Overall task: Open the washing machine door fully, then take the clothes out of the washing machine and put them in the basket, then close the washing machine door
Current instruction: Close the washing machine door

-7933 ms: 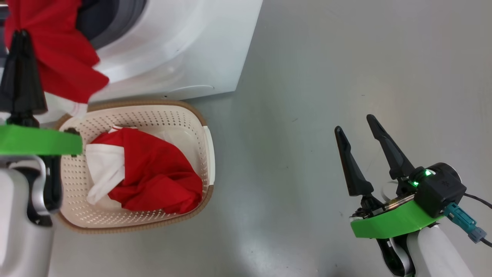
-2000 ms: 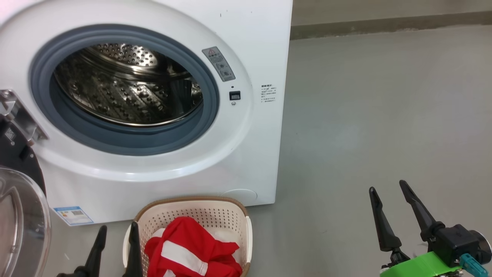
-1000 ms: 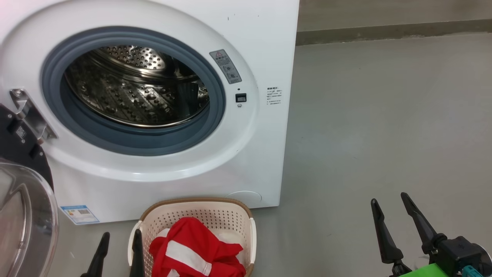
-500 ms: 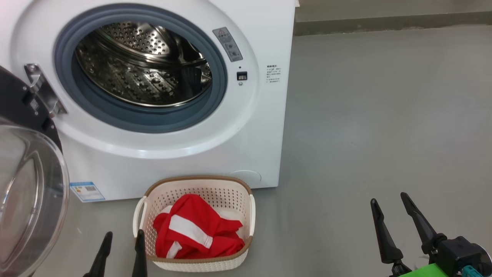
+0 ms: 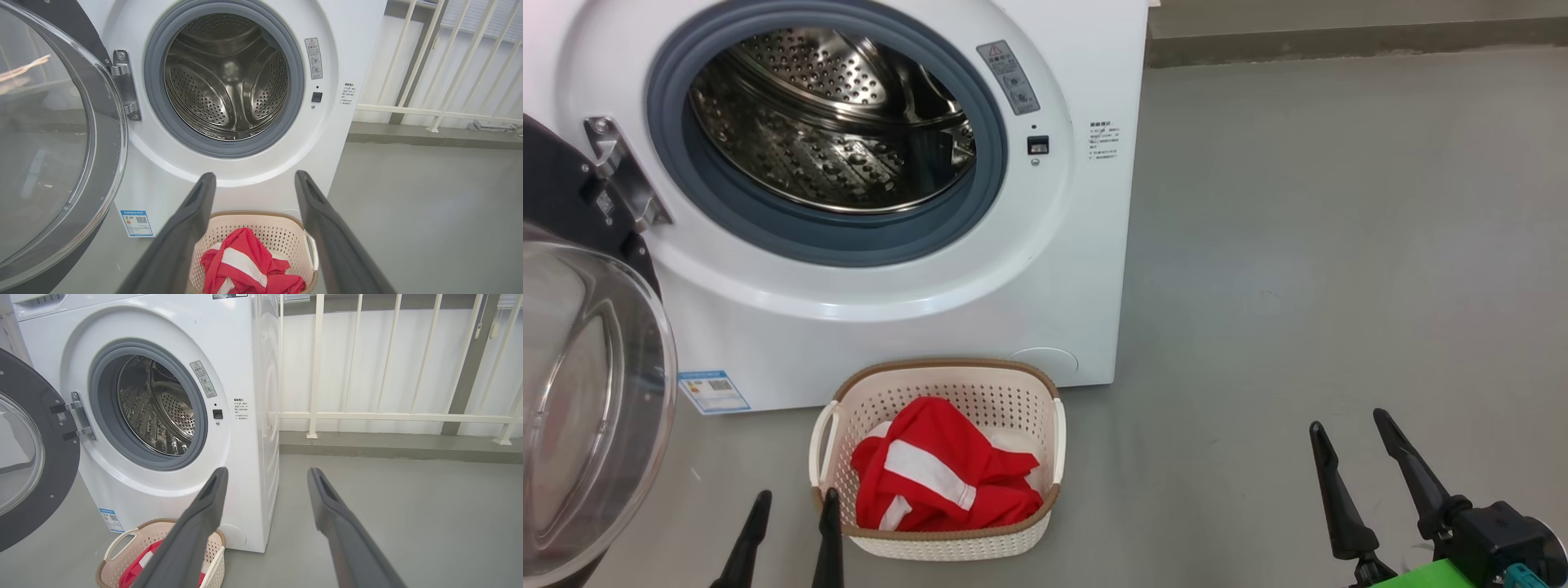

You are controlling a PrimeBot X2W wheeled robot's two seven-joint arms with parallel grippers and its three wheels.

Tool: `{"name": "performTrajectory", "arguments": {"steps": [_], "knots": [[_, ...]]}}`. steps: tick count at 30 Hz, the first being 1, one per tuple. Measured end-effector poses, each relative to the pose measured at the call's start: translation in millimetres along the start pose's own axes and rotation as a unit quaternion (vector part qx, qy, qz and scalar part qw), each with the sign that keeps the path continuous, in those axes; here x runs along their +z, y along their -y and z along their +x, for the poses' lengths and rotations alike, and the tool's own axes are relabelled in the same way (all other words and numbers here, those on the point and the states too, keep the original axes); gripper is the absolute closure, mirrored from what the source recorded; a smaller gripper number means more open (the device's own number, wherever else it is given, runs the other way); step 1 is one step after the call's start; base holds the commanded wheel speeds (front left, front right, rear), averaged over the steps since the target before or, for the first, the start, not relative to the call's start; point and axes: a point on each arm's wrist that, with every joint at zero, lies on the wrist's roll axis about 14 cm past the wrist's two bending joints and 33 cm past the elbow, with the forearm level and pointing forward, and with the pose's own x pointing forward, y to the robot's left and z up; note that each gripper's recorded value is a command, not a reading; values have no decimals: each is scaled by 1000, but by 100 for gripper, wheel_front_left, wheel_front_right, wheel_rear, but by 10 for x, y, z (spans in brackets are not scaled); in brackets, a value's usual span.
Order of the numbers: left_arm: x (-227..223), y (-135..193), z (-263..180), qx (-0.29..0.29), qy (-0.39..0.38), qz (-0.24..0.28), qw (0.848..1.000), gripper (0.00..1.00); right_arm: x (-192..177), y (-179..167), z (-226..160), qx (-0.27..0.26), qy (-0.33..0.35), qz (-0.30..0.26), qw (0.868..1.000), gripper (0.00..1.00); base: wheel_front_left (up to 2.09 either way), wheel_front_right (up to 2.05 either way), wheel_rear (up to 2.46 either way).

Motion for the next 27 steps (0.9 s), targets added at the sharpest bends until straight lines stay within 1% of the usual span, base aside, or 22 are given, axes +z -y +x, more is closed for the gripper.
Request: {"name": "performTrajectory", "arguments": {"steps": [7, 13, 27], "knots": [[-5, 10, -12, -2, -1, 7, 1000, 0, -10, -25, 16, 4, -1, 1, 1000, 0, 0, 0, 0], [64, -62, -28, 13, 10, 14, 1000, 0, -42, -102, 57, 17, -6, 3, 1000, 0, 0, 0, 0], [261, -417, -220, 83, 38, 27, 995, 0, -158, -595, 249, 94, -21, 14, 995, 0, 0, 0, 0]]}}
